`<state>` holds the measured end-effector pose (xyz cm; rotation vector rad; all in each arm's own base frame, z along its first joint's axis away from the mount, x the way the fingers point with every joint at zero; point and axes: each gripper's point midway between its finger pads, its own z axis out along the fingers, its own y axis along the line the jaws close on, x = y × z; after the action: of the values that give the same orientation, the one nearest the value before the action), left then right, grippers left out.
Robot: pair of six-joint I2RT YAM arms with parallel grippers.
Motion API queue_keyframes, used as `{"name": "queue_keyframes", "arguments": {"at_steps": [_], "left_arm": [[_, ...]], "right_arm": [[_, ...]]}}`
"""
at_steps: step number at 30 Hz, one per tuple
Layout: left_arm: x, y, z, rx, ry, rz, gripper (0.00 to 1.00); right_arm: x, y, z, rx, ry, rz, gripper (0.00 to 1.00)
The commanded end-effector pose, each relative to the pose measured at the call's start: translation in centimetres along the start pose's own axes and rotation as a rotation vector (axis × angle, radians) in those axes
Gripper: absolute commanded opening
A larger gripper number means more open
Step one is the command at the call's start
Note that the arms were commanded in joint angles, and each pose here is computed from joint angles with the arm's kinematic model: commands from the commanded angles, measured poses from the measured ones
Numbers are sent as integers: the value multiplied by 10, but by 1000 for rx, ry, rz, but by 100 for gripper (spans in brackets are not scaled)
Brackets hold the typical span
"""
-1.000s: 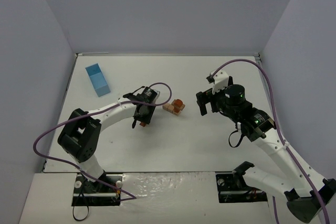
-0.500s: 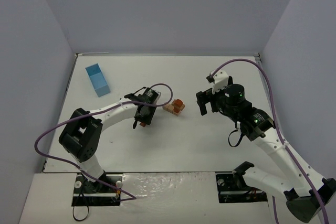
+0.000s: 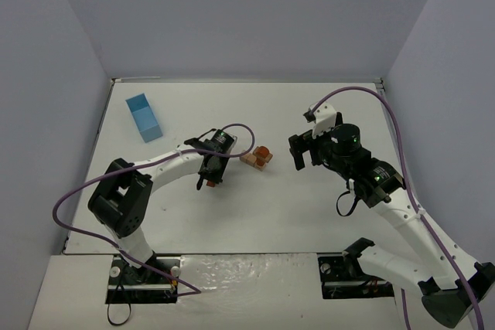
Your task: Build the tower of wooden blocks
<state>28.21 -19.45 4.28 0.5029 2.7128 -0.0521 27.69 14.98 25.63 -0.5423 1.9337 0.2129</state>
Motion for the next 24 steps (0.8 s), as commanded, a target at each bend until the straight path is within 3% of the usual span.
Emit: {"name": "queue_keyframes", "arguments": {"at_steps": [1, 12, 17, 24], "left_arm": [[-20, -2, -9, -7, -59, -31, 13], [-20, -1, -7, -26, -50, -60, 13], [-19, -1, -9, -24, -45, -65, 0], [-38, 3, -33, -33, -98, -39, 0]], "right_arm": [[-21, -2, -1, 3, -67, 18, 100], [-20, -1, 0, -6, -64, 23, 100], [-21, -2, -1, -2, -67, 25, 100], [-26, -4, -4, 6, -80, 21, 100]]}}
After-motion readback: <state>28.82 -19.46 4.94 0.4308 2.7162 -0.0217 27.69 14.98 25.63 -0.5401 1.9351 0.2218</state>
